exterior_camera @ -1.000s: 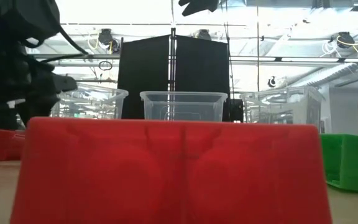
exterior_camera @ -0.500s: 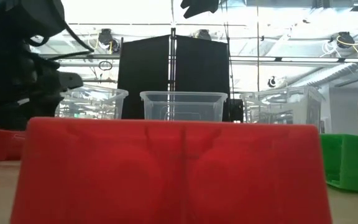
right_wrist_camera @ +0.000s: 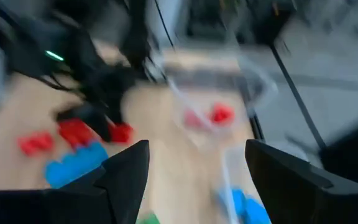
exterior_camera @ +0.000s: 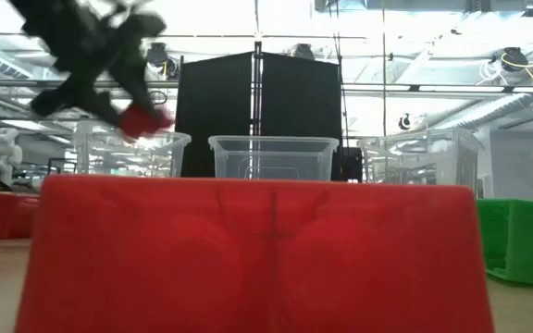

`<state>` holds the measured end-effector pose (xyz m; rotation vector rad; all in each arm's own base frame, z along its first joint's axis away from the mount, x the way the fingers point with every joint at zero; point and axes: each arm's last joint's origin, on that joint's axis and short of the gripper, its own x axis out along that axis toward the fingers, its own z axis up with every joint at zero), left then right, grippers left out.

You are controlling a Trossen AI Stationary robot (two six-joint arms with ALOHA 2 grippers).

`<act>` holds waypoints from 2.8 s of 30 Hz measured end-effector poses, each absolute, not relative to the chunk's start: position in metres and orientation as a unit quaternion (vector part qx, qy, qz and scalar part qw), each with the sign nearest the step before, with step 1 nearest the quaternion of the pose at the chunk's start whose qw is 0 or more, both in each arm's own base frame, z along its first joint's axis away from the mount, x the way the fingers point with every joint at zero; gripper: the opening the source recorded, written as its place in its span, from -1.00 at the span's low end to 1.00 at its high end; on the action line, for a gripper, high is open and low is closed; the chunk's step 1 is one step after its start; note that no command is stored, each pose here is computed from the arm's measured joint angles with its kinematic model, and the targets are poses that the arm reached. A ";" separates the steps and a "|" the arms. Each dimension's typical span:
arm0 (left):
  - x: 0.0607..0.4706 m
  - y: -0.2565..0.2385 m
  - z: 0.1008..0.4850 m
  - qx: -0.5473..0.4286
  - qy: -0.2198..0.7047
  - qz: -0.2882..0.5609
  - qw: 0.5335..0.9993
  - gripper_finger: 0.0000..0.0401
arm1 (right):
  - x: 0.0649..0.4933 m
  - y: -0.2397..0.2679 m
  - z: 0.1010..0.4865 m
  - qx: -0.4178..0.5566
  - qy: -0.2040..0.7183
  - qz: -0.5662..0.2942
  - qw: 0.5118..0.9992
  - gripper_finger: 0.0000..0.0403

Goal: Sort blocks
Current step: Put the red game piece into the left transparent bin

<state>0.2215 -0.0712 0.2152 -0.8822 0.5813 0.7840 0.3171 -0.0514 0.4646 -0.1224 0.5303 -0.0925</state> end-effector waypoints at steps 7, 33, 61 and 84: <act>0.227 -0.067 0.296 -0.263 0.093 0.289 0.916 -0.28 | 0.274 -0.038 0.513 -0.036 0.121 0.052 0.991 0.29; 0.226 -0.065 0.368 -0.023 -0.108 0.228 0.967 -0.29 | 0.402 -0.034 0.462 -0.018 0.017 0.167 0.986 0.29; 0.226 -0.065 0.368 -0.002 -0.102 0.233 0.967 -0.27 | 0.409 -0.046 0.447 -0.016 0.061 0.104 0.993 0.75; 0.228 -0.060 0.368 0.003 -0.100 0.243 0.965 -0.27 | 0.423 -0.045 0.436 0.010 0.055 0.131 0.990 0.58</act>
